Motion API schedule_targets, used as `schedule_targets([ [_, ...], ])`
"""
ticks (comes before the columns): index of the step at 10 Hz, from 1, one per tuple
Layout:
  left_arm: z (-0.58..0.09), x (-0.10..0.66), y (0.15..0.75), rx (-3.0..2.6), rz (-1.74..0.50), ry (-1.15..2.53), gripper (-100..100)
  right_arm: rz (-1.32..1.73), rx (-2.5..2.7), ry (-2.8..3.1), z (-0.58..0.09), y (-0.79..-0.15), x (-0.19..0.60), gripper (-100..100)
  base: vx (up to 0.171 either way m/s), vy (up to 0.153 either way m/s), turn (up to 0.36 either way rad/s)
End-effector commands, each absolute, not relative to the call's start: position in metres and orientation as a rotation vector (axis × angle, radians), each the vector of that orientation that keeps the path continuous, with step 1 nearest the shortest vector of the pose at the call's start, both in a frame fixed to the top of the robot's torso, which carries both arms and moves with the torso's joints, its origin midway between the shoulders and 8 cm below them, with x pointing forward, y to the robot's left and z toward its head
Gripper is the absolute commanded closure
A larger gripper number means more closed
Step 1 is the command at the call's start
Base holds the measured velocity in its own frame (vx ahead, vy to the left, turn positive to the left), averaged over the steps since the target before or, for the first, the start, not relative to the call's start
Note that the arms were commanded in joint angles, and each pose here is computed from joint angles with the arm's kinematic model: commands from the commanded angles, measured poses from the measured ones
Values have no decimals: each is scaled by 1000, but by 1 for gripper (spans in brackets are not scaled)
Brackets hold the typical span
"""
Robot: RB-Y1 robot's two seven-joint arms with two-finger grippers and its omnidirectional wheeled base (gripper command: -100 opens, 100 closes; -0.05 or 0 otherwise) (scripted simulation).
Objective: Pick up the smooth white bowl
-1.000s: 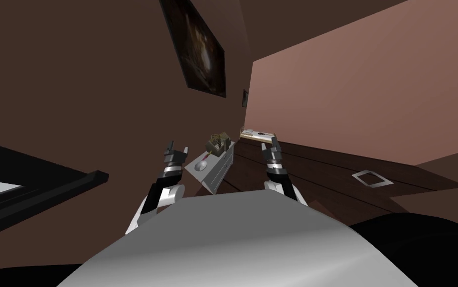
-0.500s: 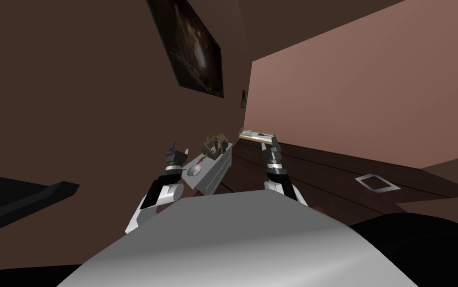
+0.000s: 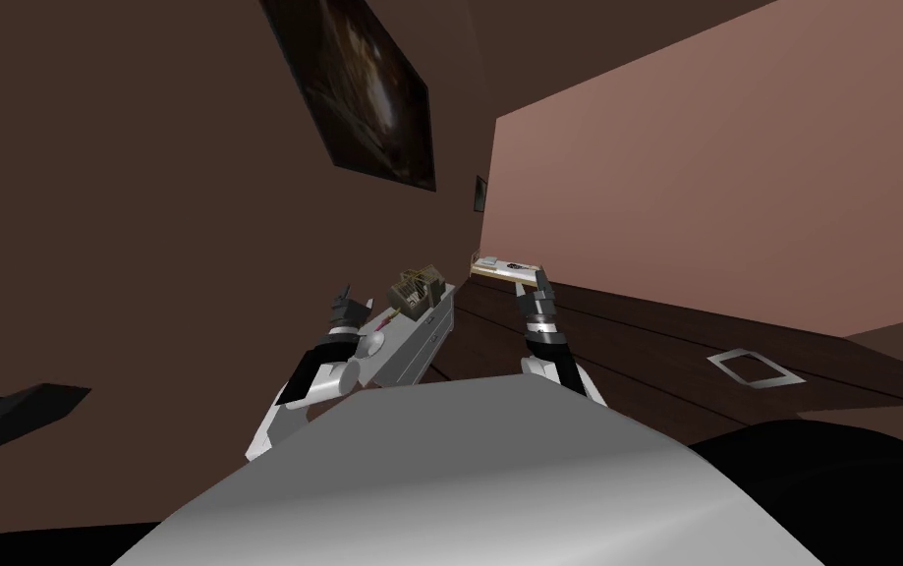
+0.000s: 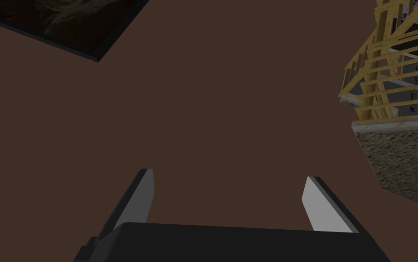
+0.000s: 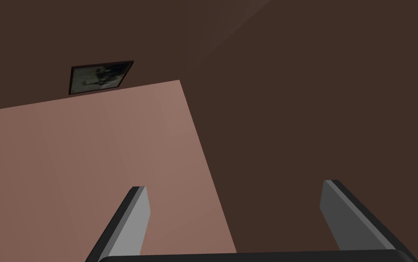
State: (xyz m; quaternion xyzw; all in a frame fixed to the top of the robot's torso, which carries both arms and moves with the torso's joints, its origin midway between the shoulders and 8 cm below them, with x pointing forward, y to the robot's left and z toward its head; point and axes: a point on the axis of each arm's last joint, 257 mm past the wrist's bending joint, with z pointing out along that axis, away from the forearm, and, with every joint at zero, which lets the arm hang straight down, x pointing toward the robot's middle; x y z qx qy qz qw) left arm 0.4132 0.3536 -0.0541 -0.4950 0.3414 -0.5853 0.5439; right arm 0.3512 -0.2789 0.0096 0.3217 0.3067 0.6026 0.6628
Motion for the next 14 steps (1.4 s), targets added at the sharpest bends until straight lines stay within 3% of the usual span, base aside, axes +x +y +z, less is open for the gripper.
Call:
schedule_targets([
  [1, -70, 417, 362, -1242, -1372, 821, -100, 1362, 727, 693, 10, -279, 351, 0, 147, -119, 15],
  [7, -130, 419, 383, -1470, -1297, 859, -100, 1362, 727, 693, 10, -279, 351, 0, 96, -96, 15],
  [14, -212, 398, 411, -1765, -1160, 884, -100, 1362, 727, 693, 10, -279, 351, 0, 60, -30, 12],
])
